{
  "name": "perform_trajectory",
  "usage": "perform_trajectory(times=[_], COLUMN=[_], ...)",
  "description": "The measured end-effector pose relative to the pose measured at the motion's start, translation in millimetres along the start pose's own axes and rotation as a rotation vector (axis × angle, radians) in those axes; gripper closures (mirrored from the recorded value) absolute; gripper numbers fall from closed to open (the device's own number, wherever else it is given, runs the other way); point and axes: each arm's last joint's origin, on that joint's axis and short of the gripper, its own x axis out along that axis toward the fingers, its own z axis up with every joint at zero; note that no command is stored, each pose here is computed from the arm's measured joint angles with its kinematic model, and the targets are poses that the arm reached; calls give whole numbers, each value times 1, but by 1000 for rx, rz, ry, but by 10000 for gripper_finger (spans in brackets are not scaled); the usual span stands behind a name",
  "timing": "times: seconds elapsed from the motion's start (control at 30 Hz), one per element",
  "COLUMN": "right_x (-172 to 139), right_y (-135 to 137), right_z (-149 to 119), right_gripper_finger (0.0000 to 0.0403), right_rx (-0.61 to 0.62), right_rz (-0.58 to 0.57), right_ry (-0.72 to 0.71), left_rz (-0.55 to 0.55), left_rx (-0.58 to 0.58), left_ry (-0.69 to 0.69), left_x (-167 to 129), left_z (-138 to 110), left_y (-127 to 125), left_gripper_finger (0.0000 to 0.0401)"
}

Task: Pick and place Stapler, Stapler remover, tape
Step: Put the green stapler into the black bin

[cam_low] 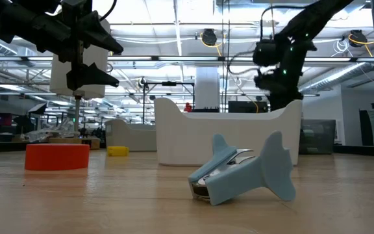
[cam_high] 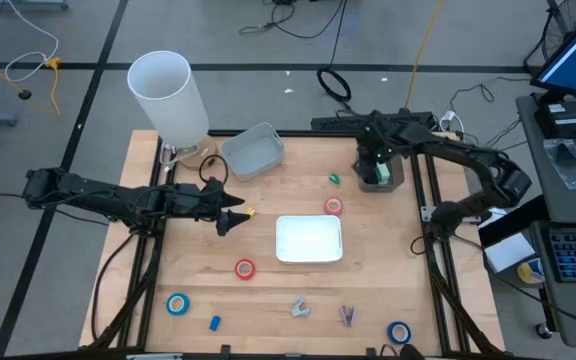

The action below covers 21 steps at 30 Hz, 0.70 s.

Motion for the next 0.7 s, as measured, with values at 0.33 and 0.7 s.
perform_trajectory(times=[0.33, 0.7], right_x=[-28, -2], right_y=[39, 78], right_z=[15, 10], right_gripper_finger=[261, 261], right_rx=[-169, -292], right_rz=[180, 107], right_ry=[-293, -213], left_rz=[0, 0], left_rx=[0, -5], left_ry=[0, 0], left_x=[0, 0], left_z=[0, 0], left_y=[0, 0], left_gripper_finger=[36, 36])
